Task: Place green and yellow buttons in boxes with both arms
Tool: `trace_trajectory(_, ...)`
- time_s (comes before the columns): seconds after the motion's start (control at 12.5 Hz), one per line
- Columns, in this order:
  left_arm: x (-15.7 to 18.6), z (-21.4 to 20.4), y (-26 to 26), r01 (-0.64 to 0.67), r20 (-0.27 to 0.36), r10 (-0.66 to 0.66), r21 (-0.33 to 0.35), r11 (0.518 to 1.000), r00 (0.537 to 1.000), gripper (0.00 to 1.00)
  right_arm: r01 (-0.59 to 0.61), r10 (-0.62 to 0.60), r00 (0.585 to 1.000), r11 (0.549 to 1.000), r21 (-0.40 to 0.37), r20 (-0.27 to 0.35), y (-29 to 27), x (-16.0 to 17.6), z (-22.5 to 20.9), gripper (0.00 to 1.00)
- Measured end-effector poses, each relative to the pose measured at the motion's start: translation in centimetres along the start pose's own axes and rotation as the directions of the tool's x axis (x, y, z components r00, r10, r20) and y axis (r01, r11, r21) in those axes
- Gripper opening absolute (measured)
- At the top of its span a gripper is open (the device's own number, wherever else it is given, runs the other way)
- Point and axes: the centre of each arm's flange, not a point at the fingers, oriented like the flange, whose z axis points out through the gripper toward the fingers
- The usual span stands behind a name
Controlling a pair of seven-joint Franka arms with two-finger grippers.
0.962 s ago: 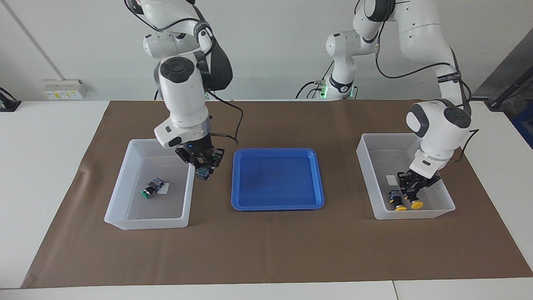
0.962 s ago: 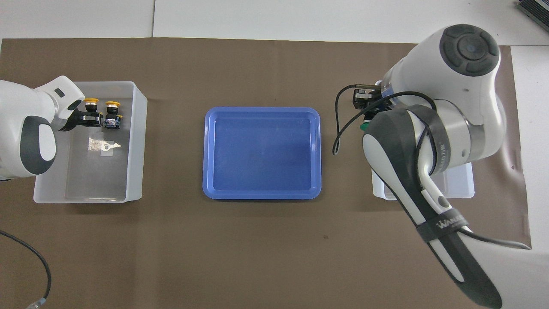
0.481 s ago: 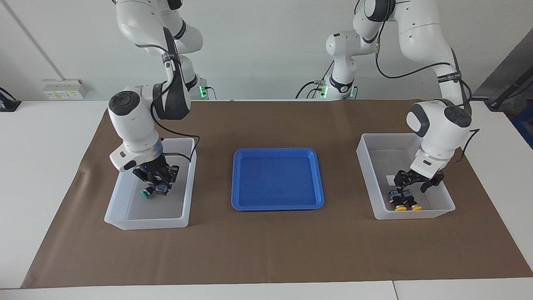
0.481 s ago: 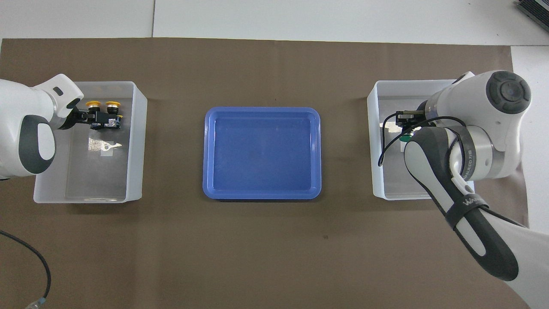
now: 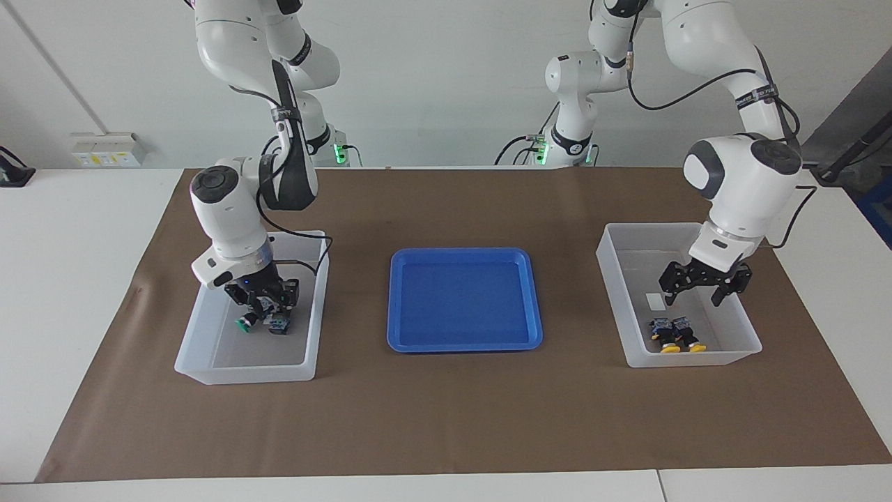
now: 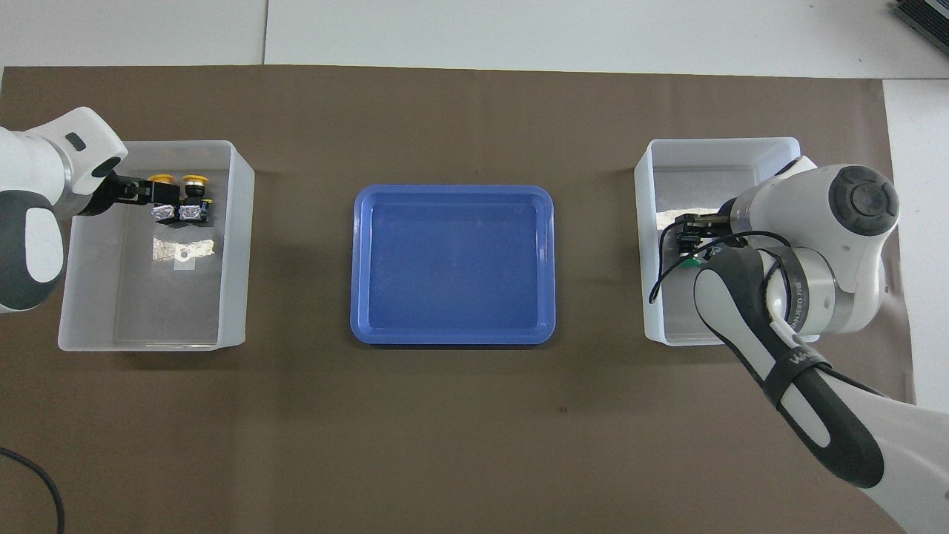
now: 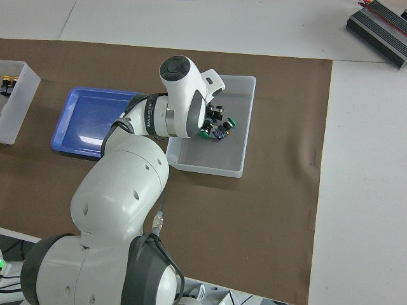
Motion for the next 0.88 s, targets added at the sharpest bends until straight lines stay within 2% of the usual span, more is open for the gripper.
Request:
trace_trajectory(0.16, -0.3, -2.9, 1.9, -0.029, 0.009, 0.029, -0.007, 1.0, 1.0, 1.0, -0.001, 0.001, 1.0, 1.0, 0.004, -0.01, 0.0, 0.1, -0.6, 1.0)
trace_trajectory(0.32, -0.7, -6.2, 3.5, -0.054, -0.008, 0.054, -0.008, 0.999, 0.999, 1.0, -0.019, 0.019, 0.999, 1.0, 0.016, -0.044, -0.4, 0.5, -3.0, 1.0)
trace_trajectory(0.48, -1.5, -9.5, 4.3, -0.066, -0.012, 0.066, -0.008, 0.998, 0.998, 1.0, -0.074, 0.076, 0.996, 0.997, 0.028, -0.047, -0.8, 0.6, -6.8, 1.0)
trace_trajectory(0.72, -3.5, -13.8, 4.9, -0.069, 0.015, 0.07, -0.011, 0.998, 0.997, 1.0, -0.116, 0.117, 0.993, 0.993, 0.033, -0.011, -0.5, 0.1, -13.4, 1.0)
trace_trajectory(0.88, -3.7, -15.9, 4.7, -0.064, 0.033, 0.064, -0.013, 0.998, 0.997, 1.0, -0.126, 0.125, 0.991, 0.992, 0.027, 0.039, 0.4, -0.7, -18.4, 1.0)
